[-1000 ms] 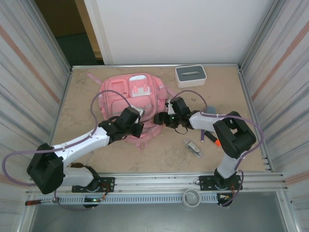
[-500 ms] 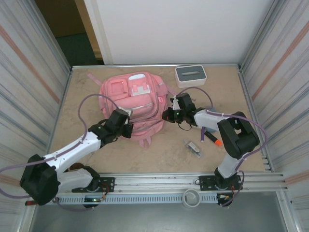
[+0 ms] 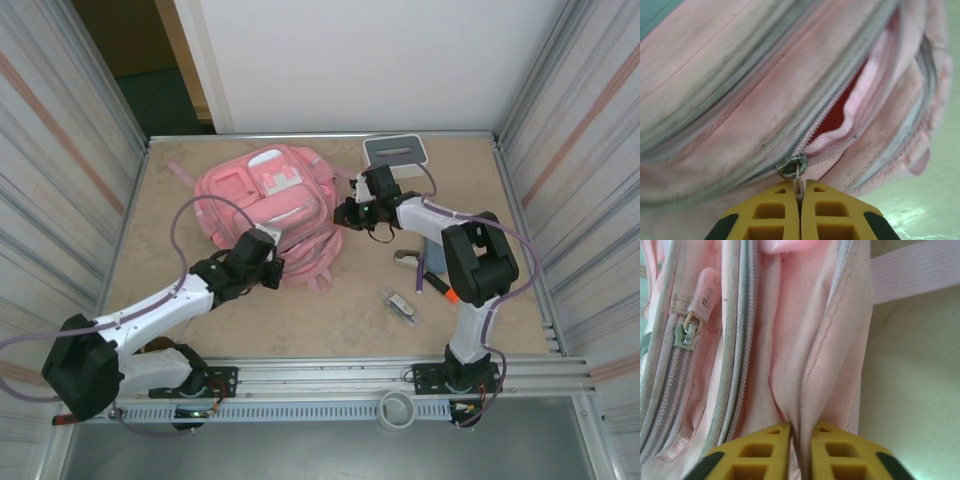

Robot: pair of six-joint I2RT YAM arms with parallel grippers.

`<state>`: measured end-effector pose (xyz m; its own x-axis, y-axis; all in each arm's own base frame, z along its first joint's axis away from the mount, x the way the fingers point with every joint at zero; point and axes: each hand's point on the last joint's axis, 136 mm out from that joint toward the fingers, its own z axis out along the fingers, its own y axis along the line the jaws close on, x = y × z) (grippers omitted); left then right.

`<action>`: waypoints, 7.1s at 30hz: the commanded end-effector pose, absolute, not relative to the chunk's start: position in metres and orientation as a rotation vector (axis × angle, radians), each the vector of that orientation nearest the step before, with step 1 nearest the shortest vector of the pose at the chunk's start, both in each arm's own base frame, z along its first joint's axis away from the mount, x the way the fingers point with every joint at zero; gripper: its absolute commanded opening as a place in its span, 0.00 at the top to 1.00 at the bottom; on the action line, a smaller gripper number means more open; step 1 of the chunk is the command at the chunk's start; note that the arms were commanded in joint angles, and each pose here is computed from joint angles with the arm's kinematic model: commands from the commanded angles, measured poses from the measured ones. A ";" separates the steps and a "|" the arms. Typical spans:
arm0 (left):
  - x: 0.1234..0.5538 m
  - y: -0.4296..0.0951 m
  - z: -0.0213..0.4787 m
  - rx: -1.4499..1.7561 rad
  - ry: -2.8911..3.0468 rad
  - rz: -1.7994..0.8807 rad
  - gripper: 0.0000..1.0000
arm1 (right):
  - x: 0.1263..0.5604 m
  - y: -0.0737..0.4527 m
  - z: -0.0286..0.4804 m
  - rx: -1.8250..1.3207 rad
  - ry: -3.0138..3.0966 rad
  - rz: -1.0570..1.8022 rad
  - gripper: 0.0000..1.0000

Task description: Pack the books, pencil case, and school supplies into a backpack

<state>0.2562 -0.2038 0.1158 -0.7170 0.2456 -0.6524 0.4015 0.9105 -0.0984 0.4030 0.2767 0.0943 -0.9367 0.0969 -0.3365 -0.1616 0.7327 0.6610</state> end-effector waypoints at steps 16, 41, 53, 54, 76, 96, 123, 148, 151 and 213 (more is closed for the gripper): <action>0.270 -0.273 0.142 0.562 2.327 -0.469 1.00 | 0.311 0.266 0.086 -0.072 2.554 0.934 0.22; 0.268 -0.177 0.115 0.359 2.399 -0.280 1.00 | 0.359 0.221 0.076 0.096 2.498 0.874 1.00; 0.259 -0.201 0.138 0.404 2.333 -0.446 1.00 | 0.386 0.238 0.110 -0.028 2.479 0.921 1.00; 0.259 -0.210 0.141 0.428 2.318 -0.456 1.00 | 0.389 0.239 0.110 -0.035 2.482 0.917 1.00; 0.275 -0.251 0.131 0.485 2.337 -0.467 1.00 | 0.359 0.257 0.061 0.072 2.554 0.983 0.29; 0.280 -0.140 0.103 0.218 2.418 -0.192 1.00 | 0.372 0.230 0.078 0.095 2.484 1.004 1.00; 0.295 -0.176 0.181 0.361 2.144 -0.259 0.32 | 0.318 0.297 0.073 -0.142 2.532 1.073 0.92; 0.376 -0.244 0.111 0.648 2.344 -0.039 0.49 | 0.318 0.239 0.074 -0.027 2.518 0.890 0.54; 0.375 -0.242 0.107 0.660 2.351 -0.030 0.42 | 0.320 0.230 0.079 -0.032 2.516 0.837 0.50; 0.355 -0.230 0.217 0.464 2.013 -0.703 1.00 | 0.368 -0.001 0.085 0.543 2.577 0.190 0.58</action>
<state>0.3554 -0.2240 0.1768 -0.5917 0.0972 -0.8003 0.5203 0.8043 -0.2871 0.3572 -0.0122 0.0467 -0.8567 0.3770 -0.3520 0.3620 0.9256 0.1104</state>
